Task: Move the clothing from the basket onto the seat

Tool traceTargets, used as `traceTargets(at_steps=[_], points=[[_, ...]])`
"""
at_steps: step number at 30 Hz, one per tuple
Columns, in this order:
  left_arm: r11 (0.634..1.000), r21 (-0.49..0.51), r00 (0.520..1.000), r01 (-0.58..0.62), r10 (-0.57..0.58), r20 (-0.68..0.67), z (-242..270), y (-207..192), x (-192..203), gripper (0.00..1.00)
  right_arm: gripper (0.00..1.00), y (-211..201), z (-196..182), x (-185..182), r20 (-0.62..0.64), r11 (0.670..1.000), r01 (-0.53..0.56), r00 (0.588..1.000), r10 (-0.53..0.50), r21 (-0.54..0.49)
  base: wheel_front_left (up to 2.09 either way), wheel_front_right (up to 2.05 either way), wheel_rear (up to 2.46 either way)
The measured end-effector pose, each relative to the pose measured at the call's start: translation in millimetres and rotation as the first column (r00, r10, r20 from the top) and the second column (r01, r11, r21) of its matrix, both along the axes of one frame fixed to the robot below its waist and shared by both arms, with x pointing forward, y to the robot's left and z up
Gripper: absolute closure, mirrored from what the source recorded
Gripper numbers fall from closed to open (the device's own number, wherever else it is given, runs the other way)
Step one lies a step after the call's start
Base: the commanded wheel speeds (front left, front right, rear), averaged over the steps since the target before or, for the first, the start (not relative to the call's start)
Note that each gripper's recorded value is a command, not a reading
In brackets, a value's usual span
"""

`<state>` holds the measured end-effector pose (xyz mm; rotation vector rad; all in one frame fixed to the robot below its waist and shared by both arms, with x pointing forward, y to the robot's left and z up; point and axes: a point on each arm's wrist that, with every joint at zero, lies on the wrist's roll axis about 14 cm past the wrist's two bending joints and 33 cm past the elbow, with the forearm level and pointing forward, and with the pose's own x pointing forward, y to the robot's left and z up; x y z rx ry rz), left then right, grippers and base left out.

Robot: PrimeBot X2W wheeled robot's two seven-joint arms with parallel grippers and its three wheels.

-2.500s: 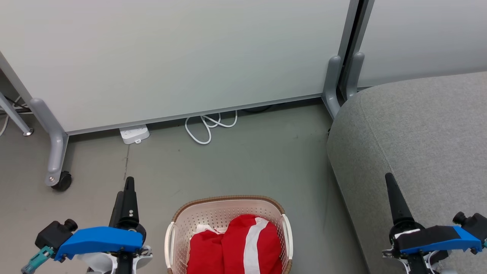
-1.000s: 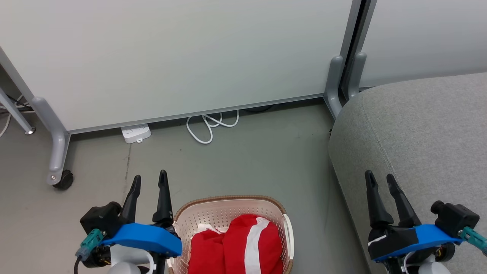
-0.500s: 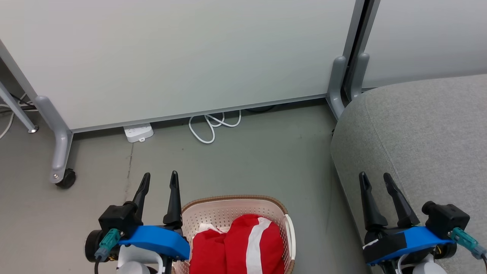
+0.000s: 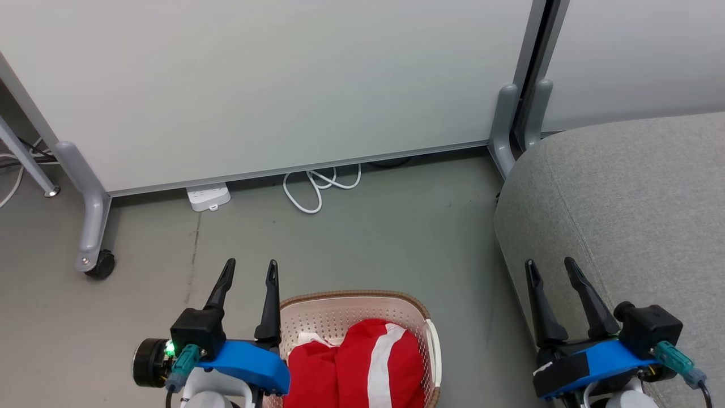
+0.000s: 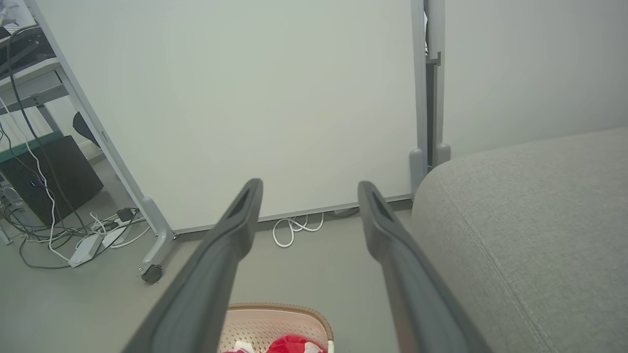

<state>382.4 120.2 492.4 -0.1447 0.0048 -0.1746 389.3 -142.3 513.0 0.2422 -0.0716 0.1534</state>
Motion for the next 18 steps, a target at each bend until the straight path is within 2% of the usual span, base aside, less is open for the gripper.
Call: traceTargets(at_steps=[18], points=[[0.993, 0.113, 0.999, 0.04, -0.042, 0.019, -4.9, -9.2, -1.6, 0.0, 0.0, 4.9, -3.9, 0.1, 0.016, 0.992, -0.02, 1.0, 0.023, -0.123, 0.0, 0.0, 0.0]])
